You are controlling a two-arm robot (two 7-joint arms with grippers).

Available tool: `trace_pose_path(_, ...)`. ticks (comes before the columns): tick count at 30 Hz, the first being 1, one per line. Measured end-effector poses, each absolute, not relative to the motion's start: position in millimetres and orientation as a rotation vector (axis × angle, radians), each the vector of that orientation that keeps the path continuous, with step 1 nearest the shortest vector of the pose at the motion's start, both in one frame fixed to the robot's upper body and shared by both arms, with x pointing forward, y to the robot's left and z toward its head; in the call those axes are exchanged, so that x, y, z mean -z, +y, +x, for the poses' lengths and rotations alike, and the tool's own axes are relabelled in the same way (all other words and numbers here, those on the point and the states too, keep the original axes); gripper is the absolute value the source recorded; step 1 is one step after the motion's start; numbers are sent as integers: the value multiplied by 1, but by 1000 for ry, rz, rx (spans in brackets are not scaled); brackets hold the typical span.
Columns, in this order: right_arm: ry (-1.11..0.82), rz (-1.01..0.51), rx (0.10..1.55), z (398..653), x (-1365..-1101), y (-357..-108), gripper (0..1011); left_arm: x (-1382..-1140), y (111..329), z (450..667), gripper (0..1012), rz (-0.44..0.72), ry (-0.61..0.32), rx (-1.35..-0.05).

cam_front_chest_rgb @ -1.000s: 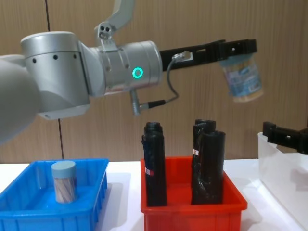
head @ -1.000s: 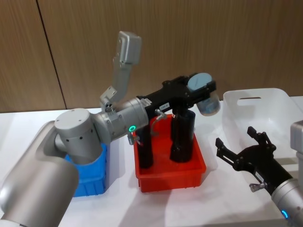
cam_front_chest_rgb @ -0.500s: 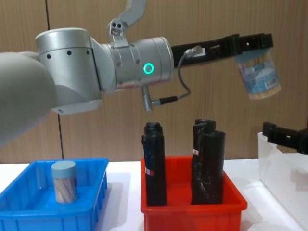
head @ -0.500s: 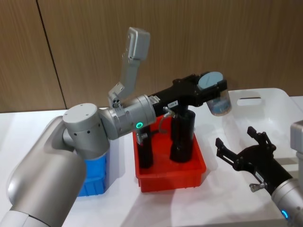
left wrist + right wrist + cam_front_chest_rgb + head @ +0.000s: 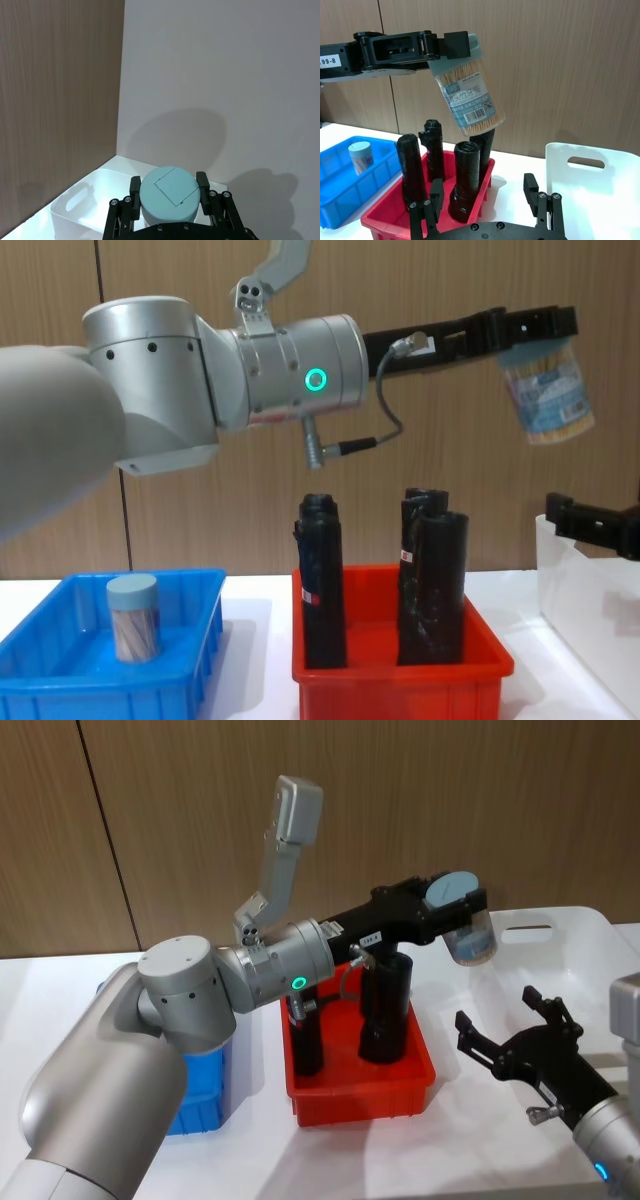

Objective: Pick the cotton swabs from the blue box and place them into the white box.

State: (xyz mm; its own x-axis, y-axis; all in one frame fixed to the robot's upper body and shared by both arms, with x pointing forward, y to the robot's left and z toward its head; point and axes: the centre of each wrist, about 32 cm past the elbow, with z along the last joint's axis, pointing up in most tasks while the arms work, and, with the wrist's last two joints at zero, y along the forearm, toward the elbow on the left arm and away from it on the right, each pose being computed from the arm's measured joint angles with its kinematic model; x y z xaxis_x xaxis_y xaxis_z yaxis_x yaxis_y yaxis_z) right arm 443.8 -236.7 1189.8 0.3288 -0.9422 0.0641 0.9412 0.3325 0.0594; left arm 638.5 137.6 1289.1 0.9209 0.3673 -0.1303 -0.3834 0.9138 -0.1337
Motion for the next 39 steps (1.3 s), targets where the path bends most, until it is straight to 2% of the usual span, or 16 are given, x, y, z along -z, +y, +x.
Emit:
trace_pose_path(25, -207, -74, 1278, 450, -1209, -240, 1002, -1290, 136, 639, 670, -159, 106, -379)
trace_pose_path(39, -206, -84, 1228, 451, -1221, -241, 1002, -1290, 136, 640, 670, -159, 105, -378)
